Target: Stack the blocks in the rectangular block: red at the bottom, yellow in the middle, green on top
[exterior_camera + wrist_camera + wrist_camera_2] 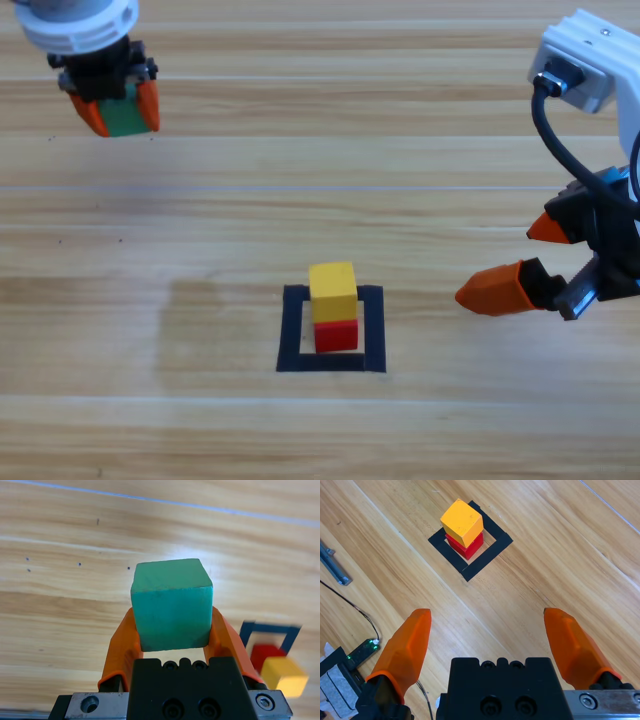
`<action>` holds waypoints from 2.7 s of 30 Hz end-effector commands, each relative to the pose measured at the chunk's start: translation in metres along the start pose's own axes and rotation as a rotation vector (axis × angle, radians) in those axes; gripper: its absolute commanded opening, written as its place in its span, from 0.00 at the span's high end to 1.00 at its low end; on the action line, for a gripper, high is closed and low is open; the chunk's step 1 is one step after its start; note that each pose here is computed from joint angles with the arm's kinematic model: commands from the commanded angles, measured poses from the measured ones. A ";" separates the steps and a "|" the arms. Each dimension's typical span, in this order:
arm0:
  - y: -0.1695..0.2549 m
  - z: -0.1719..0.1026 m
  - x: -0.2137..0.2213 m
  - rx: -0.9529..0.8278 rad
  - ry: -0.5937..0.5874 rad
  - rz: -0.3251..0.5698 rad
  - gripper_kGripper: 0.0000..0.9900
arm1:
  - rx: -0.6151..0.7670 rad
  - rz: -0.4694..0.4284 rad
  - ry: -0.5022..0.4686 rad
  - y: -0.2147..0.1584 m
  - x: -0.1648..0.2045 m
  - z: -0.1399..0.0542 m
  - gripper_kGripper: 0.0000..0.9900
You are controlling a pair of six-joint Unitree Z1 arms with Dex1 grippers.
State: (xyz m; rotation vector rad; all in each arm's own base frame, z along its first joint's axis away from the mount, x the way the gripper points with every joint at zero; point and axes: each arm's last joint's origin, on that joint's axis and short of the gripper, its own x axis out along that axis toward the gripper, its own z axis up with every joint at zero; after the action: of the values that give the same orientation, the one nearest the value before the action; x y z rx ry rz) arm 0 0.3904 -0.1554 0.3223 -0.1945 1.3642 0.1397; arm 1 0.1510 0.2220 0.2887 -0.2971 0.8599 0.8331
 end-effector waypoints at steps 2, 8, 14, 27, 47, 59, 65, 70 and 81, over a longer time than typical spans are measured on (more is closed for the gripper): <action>-0.054 -0.066 -0.011 0.318 0.047 0.001 1.00 | 0.026 -0.021 -0.012 -0.008 -0.001 -0.003 0.00; -0.104 -0.126 -0.027 0.521 0.042 -0.058 1.00 | 0.025 -0.022 -0.009 -0.008 0.000 -0.003 0.00; -0.120 -0.141 -0.032 0.548 0.054 -0.105 1.00 | 0.023 -0.022 -0.007 -0.008 0.001 -0.003 0.00; -0.138 -0.170 -0.022 0.252 0.063 -0.037 1.00 | 0.019 -0.019 -0.004 -0.008 0.002 -0.004 0.00; -0.181 -0.186 0.021 0.198 0.067 0.036 1.00 | 0.017 -0.020 -0.002 -0.008 0.002 -0.004 0.00; -0.174 -0.165 0.033 0.203 0.085 0.049 1.00 | 0.017 -0.018 -0.002 -0.008 0.002 -0.004 0.00; -0.173 -0.161 0.037 0.199 0.092 0.055 1.00 | 0.017 -0.018 -0.002 -0.008 0.002 -0.004 0.00; -0.174 -0.161 0.041 0.200 0.098 0.060 1.00 | 0.017 -0.018 -0.003 -0.008 0.002 -0.004 0.00; -0.180 -0.160 0.051 0.194 0.107 0.067 1.00 | 0.017 -0.018 -0.003 -0.008 0.002 -0.004 0.00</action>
State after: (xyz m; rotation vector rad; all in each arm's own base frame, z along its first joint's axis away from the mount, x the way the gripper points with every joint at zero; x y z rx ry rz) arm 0 0.2733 -0.3627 0.2763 -0.0152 1.4436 0.0150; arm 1 0.1512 0.2223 0.2891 -0.2948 0.8556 0.8342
